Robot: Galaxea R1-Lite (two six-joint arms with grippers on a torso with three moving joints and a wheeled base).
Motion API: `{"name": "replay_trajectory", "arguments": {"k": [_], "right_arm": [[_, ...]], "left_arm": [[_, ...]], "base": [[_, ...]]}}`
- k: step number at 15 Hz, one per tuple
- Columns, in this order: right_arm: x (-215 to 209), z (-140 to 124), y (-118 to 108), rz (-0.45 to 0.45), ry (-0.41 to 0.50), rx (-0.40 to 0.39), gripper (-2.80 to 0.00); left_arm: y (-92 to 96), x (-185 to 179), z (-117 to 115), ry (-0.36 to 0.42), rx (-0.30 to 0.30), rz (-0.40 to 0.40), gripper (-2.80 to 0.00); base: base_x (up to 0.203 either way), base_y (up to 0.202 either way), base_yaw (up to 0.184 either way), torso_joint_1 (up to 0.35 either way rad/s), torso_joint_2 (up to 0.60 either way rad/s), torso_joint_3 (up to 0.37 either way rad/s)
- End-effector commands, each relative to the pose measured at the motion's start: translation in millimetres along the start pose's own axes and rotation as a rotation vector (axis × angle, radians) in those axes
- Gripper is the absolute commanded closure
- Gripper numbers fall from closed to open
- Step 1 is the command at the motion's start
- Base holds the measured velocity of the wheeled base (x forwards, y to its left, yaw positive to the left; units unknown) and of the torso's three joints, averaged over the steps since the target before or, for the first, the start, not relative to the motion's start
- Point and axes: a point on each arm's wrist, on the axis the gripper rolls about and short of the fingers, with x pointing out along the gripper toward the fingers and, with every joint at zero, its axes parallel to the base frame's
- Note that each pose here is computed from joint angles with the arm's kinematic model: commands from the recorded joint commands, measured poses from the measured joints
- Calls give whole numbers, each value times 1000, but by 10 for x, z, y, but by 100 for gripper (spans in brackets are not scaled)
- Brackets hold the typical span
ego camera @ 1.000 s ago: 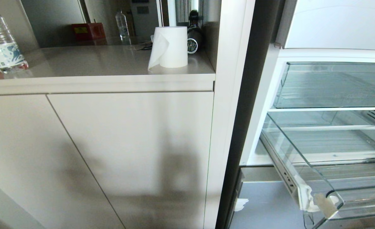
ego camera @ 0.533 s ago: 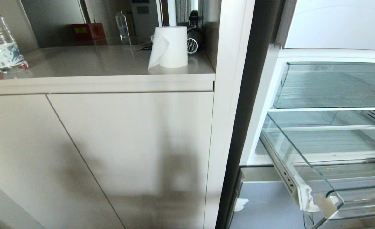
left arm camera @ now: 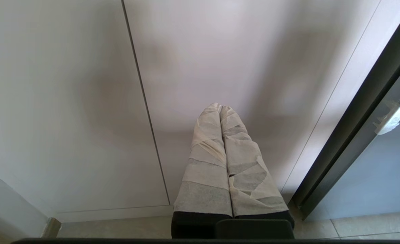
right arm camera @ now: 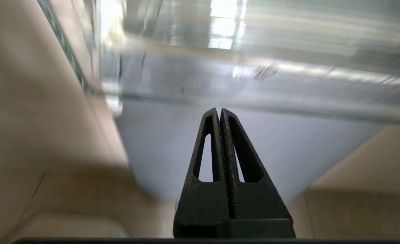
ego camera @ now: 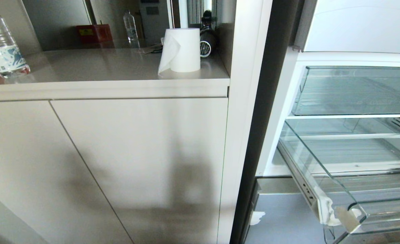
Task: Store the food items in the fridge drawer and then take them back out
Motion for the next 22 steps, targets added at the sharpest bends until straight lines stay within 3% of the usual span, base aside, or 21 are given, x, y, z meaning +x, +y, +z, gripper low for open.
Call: {"name": "replay_trajectory", "arguments": {"k": [1,12,22], "right_arm": [[-81,-33,5,-14,-108,3,0],[-79,-35,6,-17,-105,21,0],[-79,-32,4,-21,-109,64,0]], "left_arm": [[0,0,-1,0,0,1,0],[0,0,-1,0,0,1,0],[0,0,-1,0,0,0,0]], "base": [[0,0,0,0,0,0],[0,0,0,0,0,0],[1,8,-165,1,2,2]]}}
